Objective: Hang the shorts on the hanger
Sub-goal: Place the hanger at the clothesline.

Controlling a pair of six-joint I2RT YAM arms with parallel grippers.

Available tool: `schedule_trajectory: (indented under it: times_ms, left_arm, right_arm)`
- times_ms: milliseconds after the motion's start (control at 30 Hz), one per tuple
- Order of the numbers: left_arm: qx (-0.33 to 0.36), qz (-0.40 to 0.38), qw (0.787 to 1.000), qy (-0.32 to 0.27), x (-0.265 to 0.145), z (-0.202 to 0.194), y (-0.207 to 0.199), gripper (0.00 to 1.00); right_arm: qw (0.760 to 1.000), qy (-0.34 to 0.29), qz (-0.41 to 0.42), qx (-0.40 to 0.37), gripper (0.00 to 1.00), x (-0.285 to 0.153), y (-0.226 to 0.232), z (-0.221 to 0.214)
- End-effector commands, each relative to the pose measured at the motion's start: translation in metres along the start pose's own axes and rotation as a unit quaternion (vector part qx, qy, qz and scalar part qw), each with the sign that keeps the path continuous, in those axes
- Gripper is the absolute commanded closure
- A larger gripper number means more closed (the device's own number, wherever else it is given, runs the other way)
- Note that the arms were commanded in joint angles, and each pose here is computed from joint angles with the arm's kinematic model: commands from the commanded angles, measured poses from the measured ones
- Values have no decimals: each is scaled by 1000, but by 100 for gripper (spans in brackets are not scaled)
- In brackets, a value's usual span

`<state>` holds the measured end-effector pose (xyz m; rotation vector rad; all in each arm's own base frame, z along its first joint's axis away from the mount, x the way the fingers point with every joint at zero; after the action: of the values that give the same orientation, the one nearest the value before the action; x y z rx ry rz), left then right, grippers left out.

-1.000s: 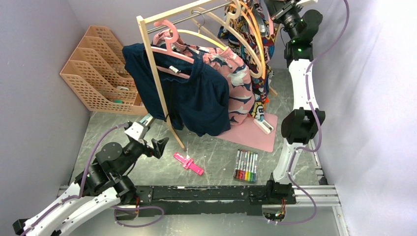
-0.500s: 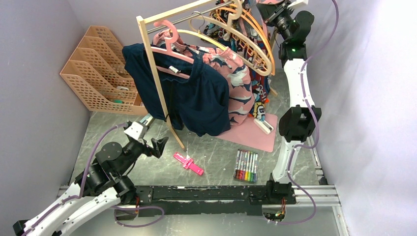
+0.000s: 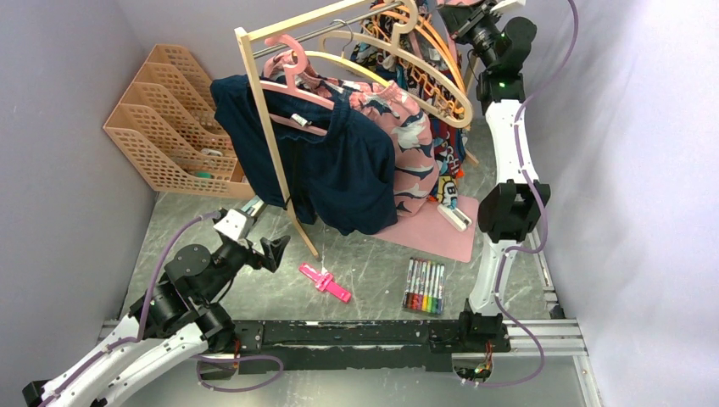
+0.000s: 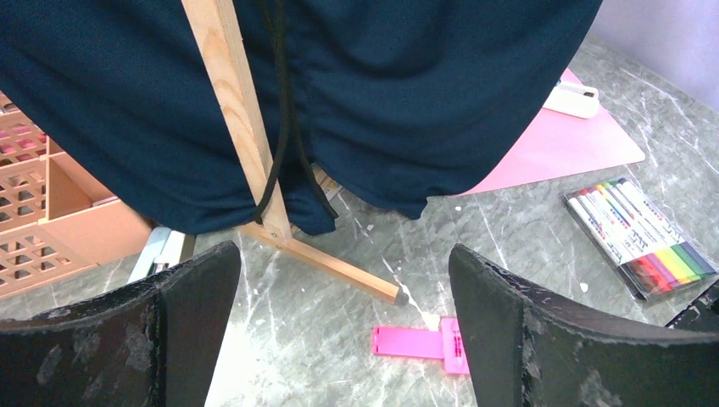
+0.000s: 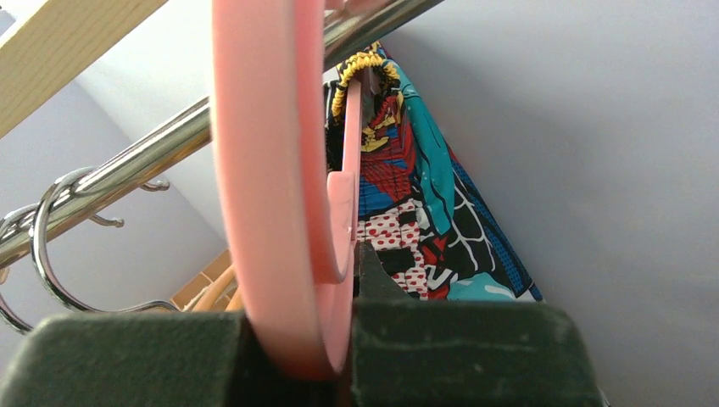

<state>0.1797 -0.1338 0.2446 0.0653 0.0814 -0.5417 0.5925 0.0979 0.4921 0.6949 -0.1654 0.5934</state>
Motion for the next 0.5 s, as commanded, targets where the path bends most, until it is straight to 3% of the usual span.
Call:
schedule_trajectory:
  times_ms: [0, 467]
  left_arm:
    - [-3, -4, 1000, -9, 2, 7, -1, 4]
    - [-4, -3, 1000, -11, 1, 7, -1, 4]
  right_arm:
    - [1000, -13, 12, -9, 100, 9, 10, 3]
    - [1000, 3, 6, -7, 100, 12, 6, -10]
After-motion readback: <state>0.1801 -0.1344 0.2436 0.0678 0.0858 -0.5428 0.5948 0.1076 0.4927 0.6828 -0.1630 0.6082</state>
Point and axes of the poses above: each gripper's point midway between its finger pads, its own x axis out along the fingers, its own y axis along the line the jaws close on, z = x × y, the point moved 1 cm from there along -x, back along the fingers, and after that the axes turned 6 degrees about x, right-handed, at the moved point
